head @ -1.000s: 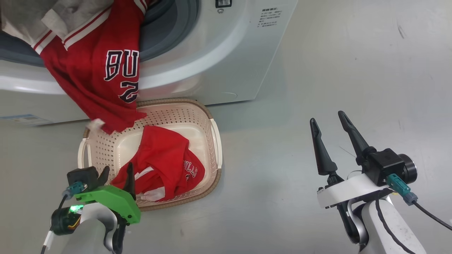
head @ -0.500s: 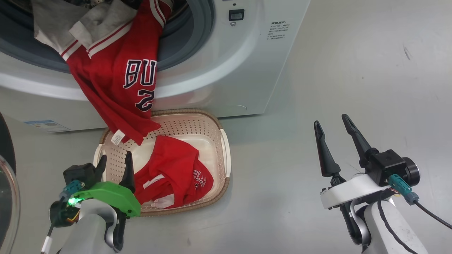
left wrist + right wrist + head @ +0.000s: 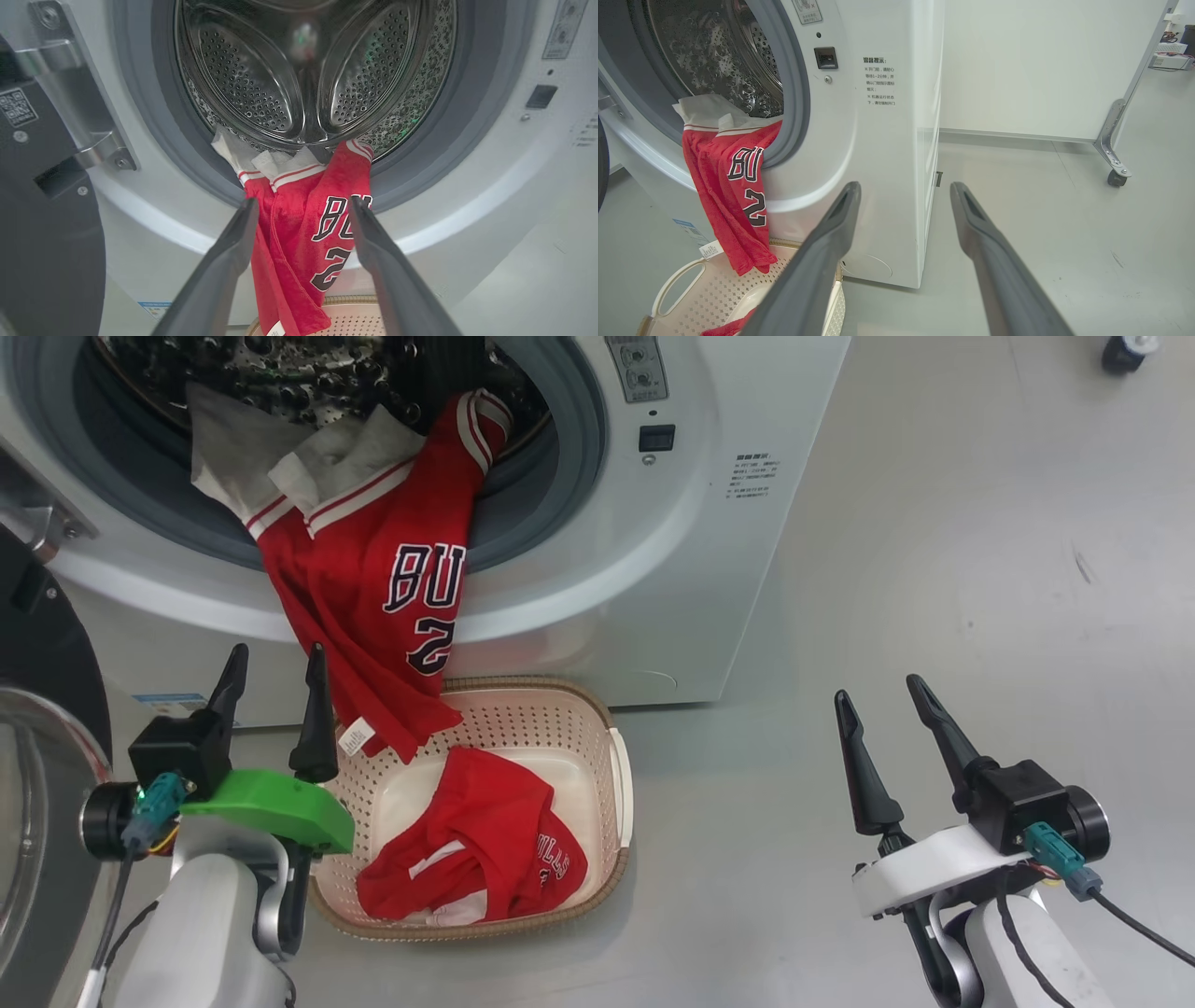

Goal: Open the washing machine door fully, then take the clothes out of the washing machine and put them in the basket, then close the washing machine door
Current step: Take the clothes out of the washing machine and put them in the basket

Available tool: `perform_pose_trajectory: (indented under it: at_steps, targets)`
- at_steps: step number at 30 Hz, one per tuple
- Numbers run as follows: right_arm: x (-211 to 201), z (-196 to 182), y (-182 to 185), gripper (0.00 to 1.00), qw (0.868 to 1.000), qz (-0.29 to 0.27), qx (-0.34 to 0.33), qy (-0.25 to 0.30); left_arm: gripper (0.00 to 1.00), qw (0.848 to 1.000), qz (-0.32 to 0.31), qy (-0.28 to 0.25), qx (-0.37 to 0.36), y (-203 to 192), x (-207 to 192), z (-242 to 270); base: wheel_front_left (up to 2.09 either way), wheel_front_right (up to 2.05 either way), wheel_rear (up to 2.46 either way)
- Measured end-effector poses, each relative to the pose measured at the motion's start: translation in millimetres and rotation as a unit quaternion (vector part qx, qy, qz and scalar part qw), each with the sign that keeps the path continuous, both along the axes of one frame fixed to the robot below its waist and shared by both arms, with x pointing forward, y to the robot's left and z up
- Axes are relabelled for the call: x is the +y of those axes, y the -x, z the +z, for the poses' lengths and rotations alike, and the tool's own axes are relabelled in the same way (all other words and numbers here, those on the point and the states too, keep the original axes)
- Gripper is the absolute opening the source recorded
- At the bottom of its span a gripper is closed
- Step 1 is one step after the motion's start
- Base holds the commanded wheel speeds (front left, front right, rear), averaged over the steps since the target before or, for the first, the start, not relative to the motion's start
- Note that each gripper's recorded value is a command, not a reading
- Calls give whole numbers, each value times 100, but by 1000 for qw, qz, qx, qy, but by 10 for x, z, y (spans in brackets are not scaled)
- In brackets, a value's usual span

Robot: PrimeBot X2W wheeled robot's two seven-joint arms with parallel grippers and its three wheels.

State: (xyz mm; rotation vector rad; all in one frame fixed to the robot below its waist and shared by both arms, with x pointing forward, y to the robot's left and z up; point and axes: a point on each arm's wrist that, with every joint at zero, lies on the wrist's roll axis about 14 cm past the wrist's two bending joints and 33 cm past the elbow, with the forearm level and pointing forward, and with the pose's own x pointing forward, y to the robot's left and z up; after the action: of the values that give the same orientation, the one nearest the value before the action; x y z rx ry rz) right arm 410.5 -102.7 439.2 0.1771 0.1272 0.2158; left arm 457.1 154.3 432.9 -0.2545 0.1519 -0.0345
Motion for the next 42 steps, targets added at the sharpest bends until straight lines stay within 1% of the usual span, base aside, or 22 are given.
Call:
perform_pose_trajectory:
  at_steps: [11, 26, 30, 42]
  targets:
    - [-57, 196, 129, 100, 1000, -11, -23, 6, 100, 999, 9, -24, -46, 350, 43, 327, 0, 0, 0]
    - [-60, 292, 359, 100, 999, -18, -32, 7, 100, 998, 13, -20, -56, 823, 29, 409, 0, 0, 0]
    - [-56, 328, 419, 100, 999, -21, -36, 3, 100, 997, 9, -16, -71, 890, -9, 505, 0, 0, 0]
    - [-32, 357, 472, 100, 999, -20, -39, -1, 100, 997, 10, -13, -75, 989, -22, 561, 0, 0, 0]
